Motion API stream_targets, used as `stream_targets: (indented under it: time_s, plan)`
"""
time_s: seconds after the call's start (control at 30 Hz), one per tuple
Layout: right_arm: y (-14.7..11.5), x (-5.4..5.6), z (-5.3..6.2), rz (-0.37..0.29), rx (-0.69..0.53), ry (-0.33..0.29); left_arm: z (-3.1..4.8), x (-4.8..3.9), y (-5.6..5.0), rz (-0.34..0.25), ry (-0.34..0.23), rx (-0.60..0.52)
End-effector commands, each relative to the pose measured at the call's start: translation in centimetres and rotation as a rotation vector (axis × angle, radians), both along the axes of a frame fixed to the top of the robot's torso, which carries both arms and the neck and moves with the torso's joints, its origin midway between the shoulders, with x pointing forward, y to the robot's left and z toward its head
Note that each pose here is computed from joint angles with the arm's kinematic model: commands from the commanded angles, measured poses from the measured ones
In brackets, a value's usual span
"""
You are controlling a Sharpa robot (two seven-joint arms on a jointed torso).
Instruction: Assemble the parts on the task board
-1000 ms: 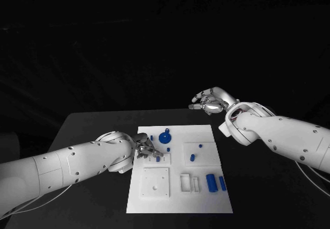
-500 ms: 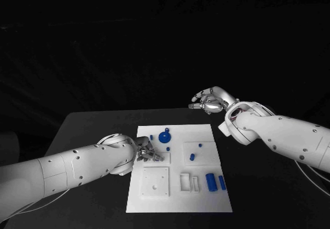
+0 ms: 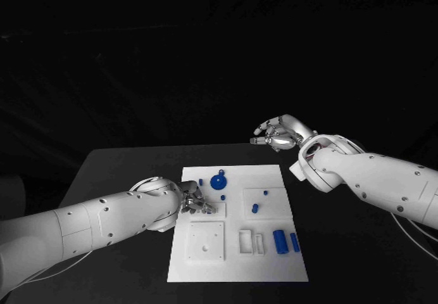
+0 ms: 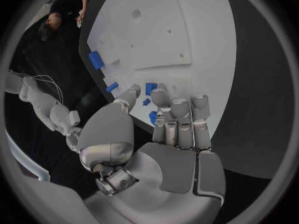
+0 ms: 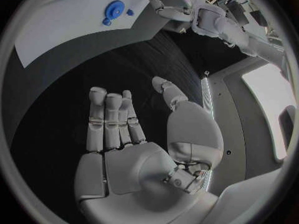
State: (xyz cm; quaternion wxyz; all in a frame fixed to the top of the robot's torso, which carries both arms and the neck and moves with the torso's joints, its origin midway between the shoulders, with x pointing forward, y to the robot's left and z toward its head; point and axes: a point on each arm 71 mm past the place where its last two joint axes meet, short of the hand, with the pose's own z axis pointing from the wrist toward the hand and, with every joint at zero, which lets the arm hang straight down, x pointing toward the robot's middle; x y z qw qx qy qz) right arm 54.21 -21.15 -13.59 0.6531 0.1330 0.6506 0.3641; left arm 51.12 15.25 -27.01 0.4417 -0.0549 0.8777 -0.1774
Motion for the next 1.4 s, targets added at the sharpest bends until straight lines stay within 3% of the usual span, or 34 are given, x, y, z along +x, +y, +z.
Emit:
stream_targets:
  time_s: [0.03, 0.73, 1.4]
  plan:
    - [0.17, -0.04, -0.06, 0.014, -0.005, 0.005, -0.21, -0.09, -0.27, -0.018, 0.011, 0.009]
    - [0.16, -0.07, -0.07, 0.015, -0.005, 0.007, -0.68, -0.15, -0.81, -0.038, 0.042, 0.013]
    - [0.13, -0.01, -0.12, 0.014, -0.006, 0.008, -0.61, -0.15, -0.48, 0.000, 0.055, -0.049]
